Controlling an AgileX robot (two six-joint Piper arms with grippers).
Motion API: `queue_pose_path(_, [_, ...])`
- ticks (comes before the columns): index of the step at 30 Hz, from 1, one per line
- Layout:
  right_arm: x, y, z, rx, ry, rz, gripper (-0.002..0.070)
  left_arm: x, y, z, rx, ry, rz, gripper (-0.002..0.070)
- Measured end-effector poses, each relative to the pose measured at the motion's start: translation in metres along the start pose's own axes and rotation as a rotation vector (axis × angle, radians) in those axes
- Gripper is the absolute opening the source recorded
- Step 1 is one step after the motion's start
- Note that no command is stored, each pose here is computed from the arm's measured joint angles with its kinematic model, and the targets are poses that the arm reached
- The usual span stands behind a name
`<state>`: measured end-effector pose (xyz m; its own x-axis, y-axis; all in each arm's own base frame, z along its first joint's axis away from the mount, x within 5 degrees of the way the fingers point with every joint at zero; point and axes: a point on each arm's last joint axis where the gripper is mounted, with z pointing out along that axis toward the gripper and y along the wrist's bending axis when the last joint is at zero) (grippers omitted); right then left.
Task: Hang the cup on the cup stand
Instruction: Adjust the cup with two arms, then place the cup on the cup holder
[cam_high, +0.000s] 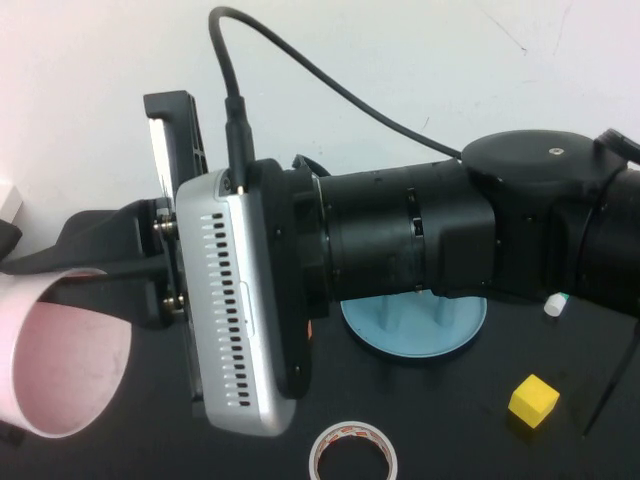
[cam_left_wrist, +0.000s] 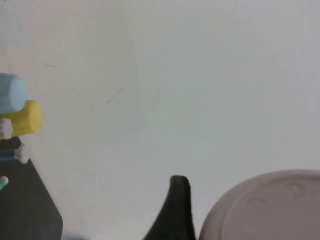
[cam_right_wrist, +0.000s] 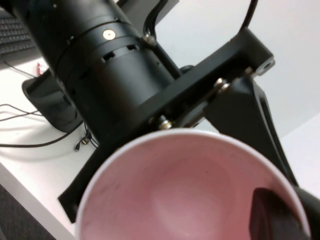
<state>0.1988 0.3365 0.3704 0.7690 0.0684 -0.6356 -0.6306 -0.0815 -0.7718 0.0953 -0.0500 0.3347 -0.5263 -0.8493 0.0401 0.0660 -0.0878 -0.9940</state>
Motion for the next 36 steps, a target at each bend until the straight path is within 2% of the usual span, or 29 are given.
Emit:
queue_pose_path(1, [0.0,0.0,0.0,0.0,0.0,0.0,0.003,0.0,0.0,0.0,0.001,0.0,-0.002,0.0596])
queue_pose_path(8, [0.003,-0.001,0.001,0.02,0.046,0.036,0.0054,-0.005,0.0,0.0,-0.002,-0.052,0.009,0.0587])
queue_pose_path(10, [0.006,0.0,0.002,0.026,0.072,0.075,0.01,-0.008,0.001,0.0,-0.007,-0.084,0.039,0.0558])
queue_pose_path(17, [0.011,-0.004,0.001,0.068,0.132,0.171,0.0409,-0.015,-0.005,-0.001,-0.009,-0.164,0.198,0.0558])
queue_pose_path(19, [0.011,-0.007,-0.001,0.095,0.161,0.198,0.0442,-0.016,-0.016,-0.002,0.01,-0.195,0.276,0.0558])
queue_pose_path(22, [0.004,-0.016,-0.009,0.176,0.213,0.286,0.0462,-0.019,-0.04,-0.004,0.041,-0.265,0.478,0.0558])
queue_pose_path(27, [-0.02,-0.04,-0.04,0.435,0.294,0.574,0.0465,-0.019,-0.088,-0.001,0.065,-0.347,0.971,0.0557])
queue_pose_path(30, [-0.034,-0.04,-0.063,0.539,0.319,0.645,0.0427,-0.016,-0.111,0.011,0.079,-0.321,1.312,0.0557])
queue_pose_path(32, [-0.042,-0.031,-0.077,0.552,0.325,0.665,0.0356,-0.015,-0.119,0.021,0.093,-0.287,1.47,0.0557])
queue_pose_path(34, [-0.05,-0.018,-0.092,0.551,0.332,0.673,0.0234,-0.017,-0.119,0.037,0.09,-0.24,1.585,0.0557])
queue_pose_path(36, [-0.057,-0.003,-0.106,0.551,0.341,0.683,0.0116,-0.021,-0.115,0.055,0.082,-0.179,1.644,0.0557])
